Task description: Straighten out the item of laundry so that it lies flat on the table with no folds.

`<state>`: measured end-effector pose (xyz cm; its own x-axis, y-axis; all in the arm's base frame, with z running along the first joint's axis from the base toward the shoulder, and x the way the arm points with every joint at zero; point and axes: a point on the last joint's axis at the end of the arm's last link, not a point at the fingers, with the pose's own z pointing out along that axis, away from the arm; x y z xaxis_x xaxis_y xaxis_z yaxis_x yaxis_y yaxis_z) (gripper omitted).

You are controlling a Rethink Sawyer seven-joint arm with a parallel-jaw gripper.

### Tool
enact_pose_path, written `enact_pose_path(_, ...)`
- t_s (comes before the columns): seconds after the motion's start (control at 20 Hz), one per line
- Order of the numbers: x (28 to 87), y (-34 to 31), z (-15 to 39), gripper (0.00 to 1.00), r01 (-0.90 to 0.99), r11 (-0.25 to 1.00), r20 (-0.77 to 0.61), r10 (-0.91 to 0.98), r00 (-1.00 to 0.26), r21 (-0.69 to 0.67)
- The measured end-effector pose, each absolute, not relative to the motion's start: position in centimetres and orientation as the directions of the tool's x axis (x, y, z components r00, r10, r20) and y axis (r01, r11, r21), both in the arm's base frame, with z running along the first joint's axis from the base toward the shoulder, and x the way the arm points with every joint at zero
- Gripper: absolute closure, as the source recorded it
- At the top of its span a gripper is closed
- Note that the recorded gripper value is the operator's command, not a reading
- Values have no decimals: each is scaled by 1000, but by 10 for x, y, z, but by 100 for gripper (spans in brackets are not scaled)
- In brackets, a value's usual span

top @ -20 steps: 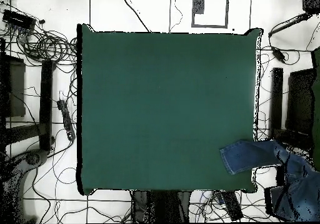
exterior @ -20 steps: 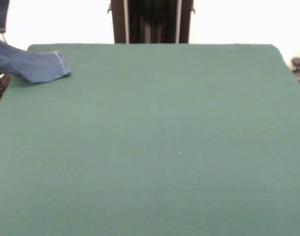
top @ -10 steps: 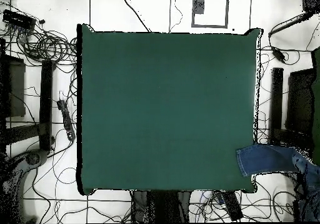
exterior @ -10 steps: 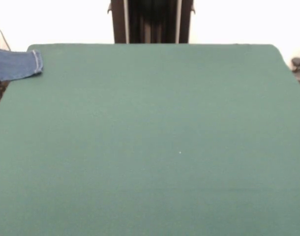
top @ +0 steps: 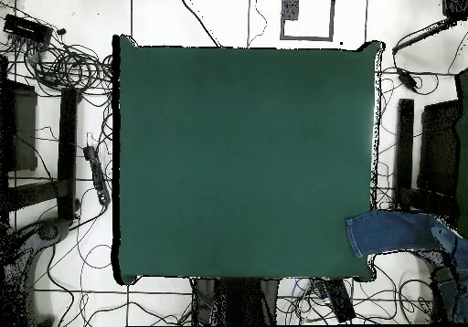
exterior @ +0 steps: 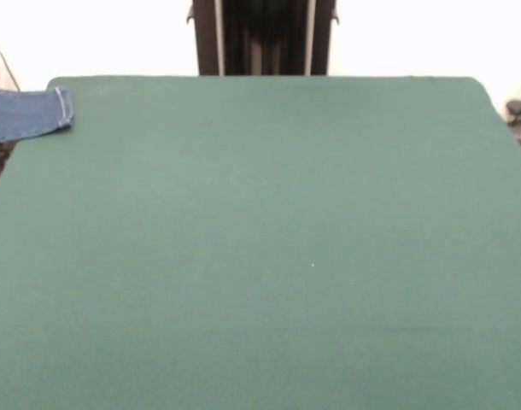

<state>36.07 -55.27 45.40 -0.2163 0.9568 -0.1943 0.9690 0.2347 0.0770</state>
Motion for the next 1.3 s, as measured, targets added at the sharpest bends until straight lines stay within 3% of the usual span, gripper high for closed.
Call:
enact_pose_path(0.8,363,-581,447,100,963,249,-152,961,-233,100)
enact_pose_path(1.3,365,-565,482,100,960,264,-212,947,-240,92)
